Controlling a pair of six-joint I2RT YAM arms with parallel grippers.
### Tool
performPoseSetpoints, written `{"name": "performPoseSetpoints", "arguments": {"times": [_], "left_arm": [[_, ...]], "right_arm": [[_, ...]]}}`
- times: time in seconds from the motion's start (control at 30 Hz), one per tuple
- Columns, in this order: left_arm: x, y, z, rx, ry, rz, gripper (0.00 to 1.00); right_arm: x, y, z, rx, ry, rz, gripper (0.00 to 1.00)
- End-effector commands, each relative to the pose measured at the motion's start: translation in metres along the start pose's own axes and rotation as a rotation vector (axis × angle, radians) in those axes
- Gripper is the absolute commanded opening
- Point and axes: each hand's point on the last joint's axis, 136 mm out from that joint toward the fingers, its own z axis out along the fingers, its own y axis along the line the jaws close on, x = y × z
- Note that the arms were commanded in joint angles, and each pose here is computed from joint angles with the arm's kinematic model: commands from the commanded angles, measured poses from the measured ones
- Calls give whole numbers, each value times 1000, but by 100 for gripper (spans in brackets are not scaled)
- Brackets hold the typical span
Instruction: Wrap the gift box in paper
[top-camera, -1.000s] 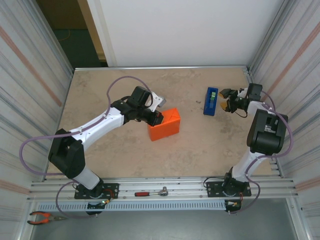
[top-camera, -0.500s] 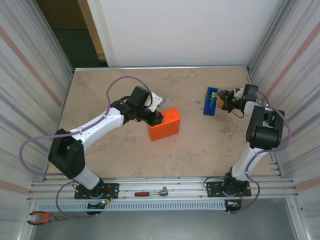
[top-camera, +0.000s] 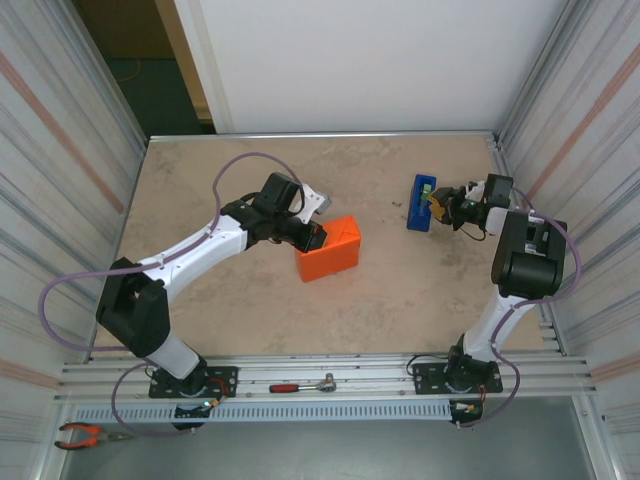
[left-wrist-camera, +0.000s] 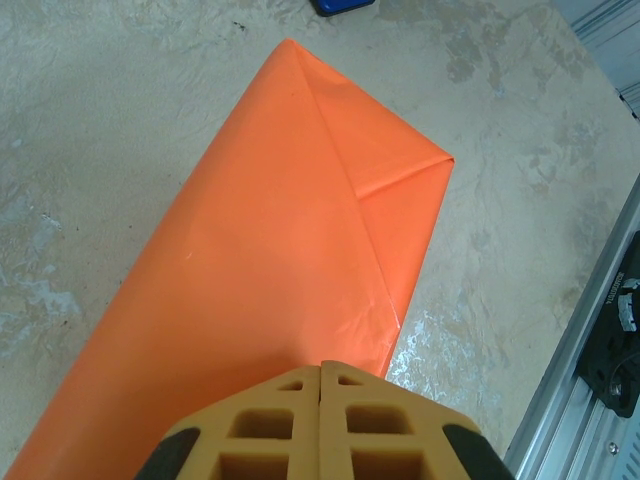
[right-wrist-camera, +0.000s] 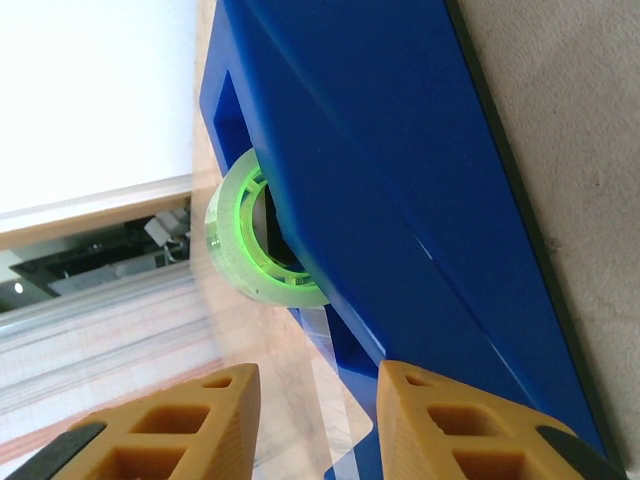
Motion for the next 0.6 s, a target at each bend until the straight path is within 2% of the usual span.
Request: {"name": "performPoseSetpoints", "arguments": {"times": [0.0, 0.57], "left_arm": [[43, 14, 20, -27, 139, -40, 0], [44, 15, 21, -26, 144, -42, 0]], "right_arm": [[15, -10, 9, 13, 52, -7, 32], [17, -16, 12, 31, 69, -8, 23]]}}
